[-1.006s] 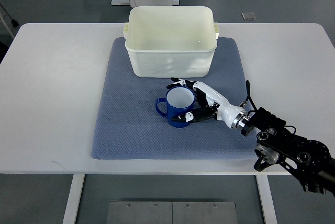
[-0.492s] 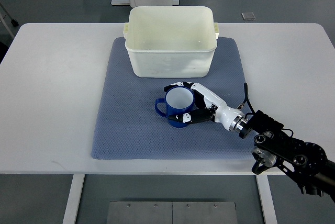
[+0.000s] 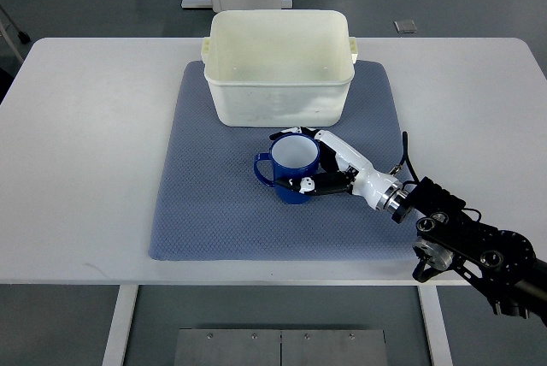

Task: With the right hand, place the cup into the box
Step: 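Lift the blue mug with the right hand up over the cream tub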

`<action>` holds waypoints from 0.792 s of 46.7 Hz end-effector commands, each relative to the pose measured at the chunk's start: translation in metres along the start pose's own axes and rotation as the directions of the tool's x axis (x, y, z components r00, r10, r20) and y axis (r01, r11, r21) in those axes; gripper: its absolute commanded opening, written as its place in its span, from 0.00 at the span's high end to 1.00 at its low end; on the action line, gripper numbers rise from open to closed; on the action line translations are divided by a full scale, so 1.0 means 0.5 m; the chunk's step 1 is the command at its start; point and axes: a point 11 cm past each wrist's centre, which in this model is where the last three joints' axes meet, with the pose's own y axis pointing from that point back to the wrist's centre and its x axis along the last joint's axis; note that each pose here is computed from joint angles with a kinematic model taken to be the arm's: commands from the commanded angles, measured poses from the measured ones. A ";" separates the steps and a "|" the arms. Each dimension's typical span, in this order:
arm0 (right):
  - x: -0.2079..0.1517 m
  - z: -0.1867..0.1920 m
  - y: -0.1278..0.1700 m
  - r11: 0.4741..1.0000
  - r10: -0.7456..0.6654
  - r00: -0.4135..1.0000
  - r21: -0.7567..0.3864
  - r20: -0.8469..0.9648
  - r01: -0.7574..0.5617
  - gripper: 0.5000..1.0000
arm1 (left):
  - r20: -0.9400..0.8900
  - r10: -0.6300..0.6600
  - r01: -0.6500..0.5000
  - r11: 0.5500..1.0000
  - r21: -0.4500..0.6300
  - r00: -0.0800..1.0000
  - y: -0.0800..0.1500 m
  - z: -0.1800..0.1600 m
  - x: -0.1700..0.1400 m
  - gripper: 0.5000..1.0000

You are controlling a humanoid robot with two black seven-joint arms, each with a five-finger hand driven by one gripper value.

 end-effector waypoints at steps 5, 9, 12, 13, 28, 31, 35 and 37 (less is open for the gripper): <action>0.031 -0.049 -0.003 0.998 -0.007 0.999 0.056 -0.035 0.009 1.00 | 0.000 0.000 0.000 1.000 0.000 1.000 0.000 0.000 0.000 0.00; 0.041 -0.078 -0.007 0.997 -0.018 0.998 0.080 -0.053 0.023 1.00 | 0.000 0.000 0.000 1.000 0.000 1.000 0.000 0.000 0.000 0.00; 0.049 -0.109 -0.014 0.994 -0.024 0.998 0.105 -0.066 0.031 1.00 | 0.000 0.000 0.000 1.000 0.000 1.000 0.000 0.000 0.000 0.00; 0.050 -0.118 -0.016 0.993 -0.027 0.997 0.114 -0.069 0.034 1.00 | 0.000 0.000 0.000 1.000 0.000 1.000 0.000 0.000 0.000 0.00; 0.127 -0.248 -0.044 0.982 0.009 0.995 0.188 -0.102 0.011 1.00 | 0.000 0.000 0.000 1.000 0.000 1.000 0.000 0.000 0.000 0.00; 0.134 -0.271 -0.054 0.980 0.013 0.995 0.199 -0.102 0.007 1.00 | 0.000 0.000 0.000 1.000 0.000 1.000 0.000 0.000 0.000 0.00; 0.143 -0.295 -0.069 0.979 0.021 0.994 0.203 -0.108 0.001 1.00 | 0.000 0.000 0.000 1.000 0.000 1.000 0.000 0.000 0.000 0.00; 0.150 -0.304 -0.075 0.979 0.032 0.993 0.202 -0.112 -0.009 1.00 | 0.000 0.000 0.000 1.000 0.000 1.000 0.000 0.000 0.000 0.00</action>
